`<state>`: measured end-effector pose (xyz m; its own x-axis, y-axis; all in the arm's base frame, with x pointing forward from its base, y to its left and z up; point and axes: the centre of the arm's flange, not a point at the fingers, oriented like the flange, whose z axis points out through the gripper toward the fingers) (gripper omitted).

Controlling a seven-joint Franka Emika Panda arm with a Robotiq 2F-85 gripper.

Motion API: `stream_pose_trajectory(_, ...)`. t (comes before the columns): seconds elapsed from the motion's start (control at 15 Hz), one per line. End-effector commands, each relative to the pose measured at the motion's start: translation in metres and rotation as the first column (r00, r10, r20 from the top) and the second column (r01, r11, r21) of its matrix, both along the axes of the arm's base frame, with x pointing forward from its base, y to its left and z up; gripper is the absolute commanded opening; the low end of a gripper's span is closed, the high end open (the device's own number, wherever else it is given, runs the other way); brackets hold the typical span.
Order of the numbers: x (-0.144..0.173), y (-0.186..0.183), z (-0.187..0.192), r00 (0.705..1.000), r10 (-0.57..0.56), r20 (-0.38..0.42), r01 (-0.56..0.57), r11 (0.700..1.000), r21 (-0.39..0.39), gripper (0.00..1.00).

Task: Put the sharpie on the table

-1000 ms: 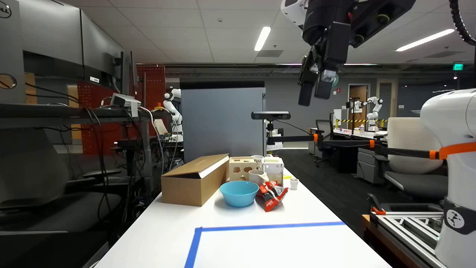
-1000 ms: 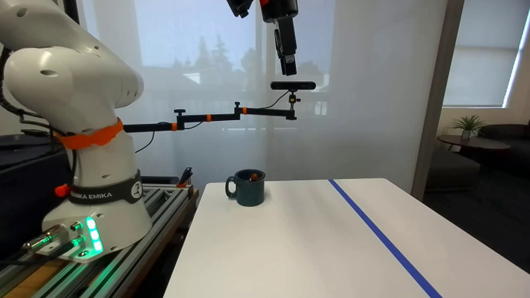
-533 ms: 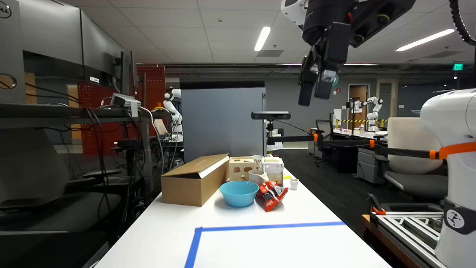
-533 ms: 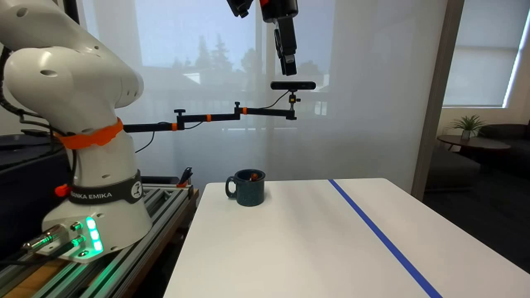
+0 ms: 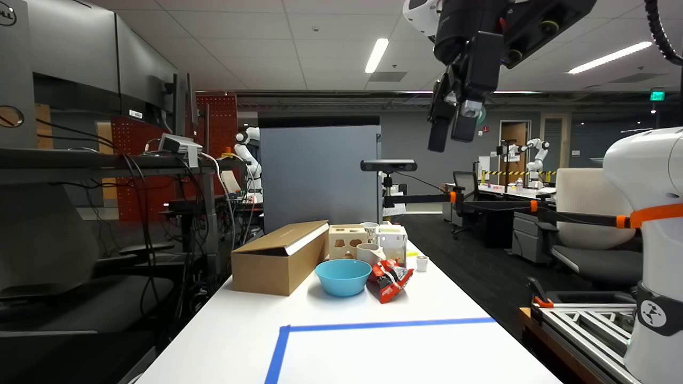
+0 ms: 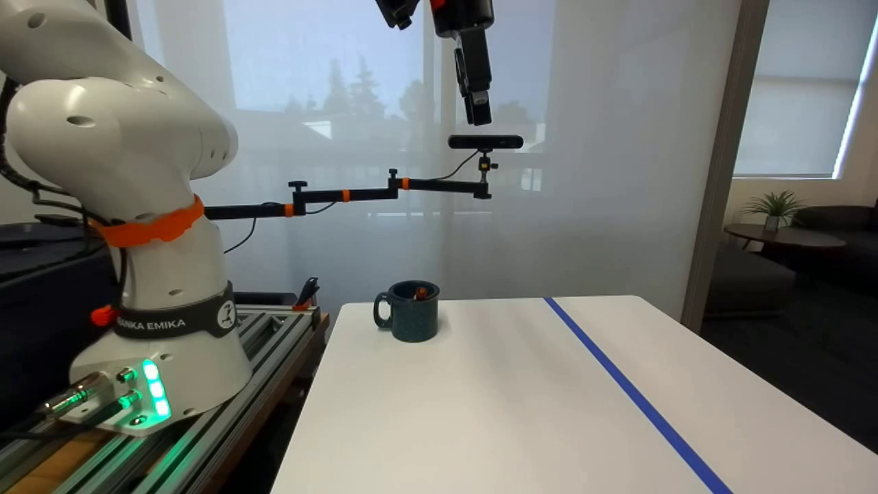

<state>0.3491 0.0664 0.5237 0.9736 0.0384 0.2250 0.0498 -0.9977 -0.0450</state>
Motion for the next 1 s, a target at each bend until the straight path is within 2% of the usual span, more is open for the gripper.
stream_pose_trajectory(0.0,0.000,0.000,0.000,1.000,0.000,0.000,0.000,1.000,0.000,1.00)
stream_pose_trajectory(0.2,-0.004,0.000,-0.017,0.996,-0.091,-0.013,0.091,0.992,0.088,1.00)
stream_pose_trajectory(0.33,-0.011,0.005,-0.030,0.982,-0.183,-0.053,0.189,0.968,0.165,1.00)
stream_pose_trajectory(0.47,-0.020,0.012,-0.042,0.959,-0.268,-0.096,0.282,0.936,0.208,1.00)
stream_pose_trajectory(0.67,-0.035,0.023,-0.059,0.904,-0.394,-0.168,0.424,0.874,0.237,1.00)
stream_pose_trajectory(0.93,-0.054,0.048,-0.085,0.807,-0.526,-0.268,0.587,0.760,0.279,1.00)
